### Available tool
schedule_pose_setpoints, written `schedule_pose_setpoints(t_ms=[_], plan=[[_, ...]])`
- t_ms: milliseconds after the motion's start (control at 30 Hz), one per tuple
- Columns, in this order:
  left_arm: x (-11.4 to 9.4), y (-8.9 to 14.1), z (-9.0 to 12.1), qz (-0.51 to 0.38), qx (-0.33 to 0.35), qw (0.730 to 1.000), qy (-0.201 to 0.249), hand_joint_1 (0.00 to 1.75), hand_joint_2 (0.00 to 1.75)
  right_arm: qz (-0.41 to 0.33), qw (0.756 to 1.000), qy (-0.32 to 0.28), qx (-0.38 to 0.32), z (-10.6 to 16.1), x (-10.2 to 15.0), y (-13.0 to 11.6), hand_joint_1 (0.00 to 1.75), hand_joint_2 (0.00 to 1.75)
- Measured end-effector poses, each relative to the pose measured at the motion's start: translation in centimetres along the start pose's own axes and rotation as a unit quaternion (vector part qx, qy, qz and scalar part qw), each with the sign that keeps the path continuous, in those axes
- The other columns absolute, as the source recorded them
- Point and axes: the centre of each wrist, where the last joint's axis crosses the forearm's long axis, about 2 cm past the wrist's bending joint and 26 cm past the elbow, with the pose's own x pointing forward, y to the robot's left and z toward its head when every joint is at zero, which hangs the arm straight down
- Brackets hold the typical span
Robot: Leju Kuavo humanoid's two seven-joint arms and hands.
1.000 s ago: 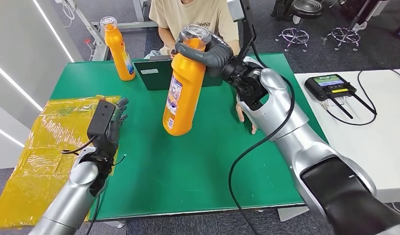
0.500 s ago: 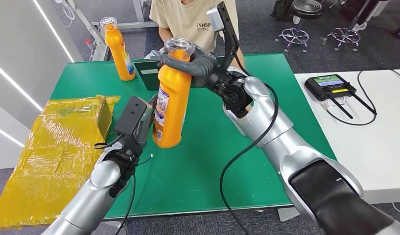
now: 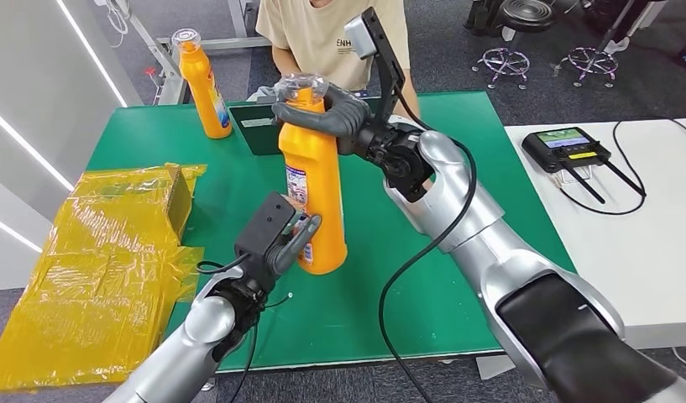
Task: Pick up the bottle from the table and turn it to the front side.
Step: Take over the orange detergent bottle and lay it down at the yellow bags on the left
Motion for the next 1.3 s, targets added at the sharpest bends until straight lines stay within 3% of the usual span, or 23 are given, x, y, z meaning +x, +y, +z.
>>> schedule_pose_setpoints(t_ms=[100,300,600,700,733,833,933,1000,1133,1300], plan=[[-0.1,-0.1,0.0,0.004,-0.003,1.0,-0.004,1.6,1.75,0.002,1.0,-0.001,0.0,0.2,-0.1,-0.3,1.75,1.75],[-0.1,-0.1,0.1,0.007,-0.001,1.0,-0.01,1.73,1.75,-0.001,1.0,-0.003,0.002,0.3,-0.2,-0.6,1.75,1.75],[-0.4,0.2,0.3,0.004,0.007,1.0,-0.009,1.75,1.75,-0.003,1.0,-0.004,0.001,0.3,-0.3,-0.6,1.75,1.75],[-0.5,0.4,0.3,0.001,0.01,1.0,-0.008,1.75,1.75,-0.003,1.0,-0.006,0.001,0.3,-0.3,-0.6,0.44,1.75],[-0.6,0.4,0.4,0.0,0.011,1.0,-0.007,1.75,1.75,-0.003,1.0,-0.007,0.001,0.3,-0.3,-0.6,0.0,1.31],[-1.0,0.6,0.7,-0.006,0.015,1.0,-0.003,1.68,1.75,-0.001,1.0,-0.014,0.001,0.3,0.0,-0.7,0.0,0.0],[-2.3,1.6,1.7,-0.02,0.027,0.999,0.009,1.48,1.75,0.005,1.0,-0.021,0.0,0.6,0.5,-1.1,0.0,0.0],[-3.2,3.1,2.6,-0.032,0.039,0.999,0.019,1.5,1.75,0.013,0.999,-0.03,-0.007,1.1,0.9,-1.6,0.0,0.0],[-5.0,7.7,5.0,-0.052,0.07,0.995,0.044,1.62,1.75,0.036,0.998,-0.048,-0.031,2.9,1.4,-3.2,0.0,0.0],[-6.2,14.5,9.5,-0.077,0.149,0.984,0.063,1.48,1.75,0.079,0.993,-0.064,-0.064,7.5,0.5,-5.7,0.0,0.0]])
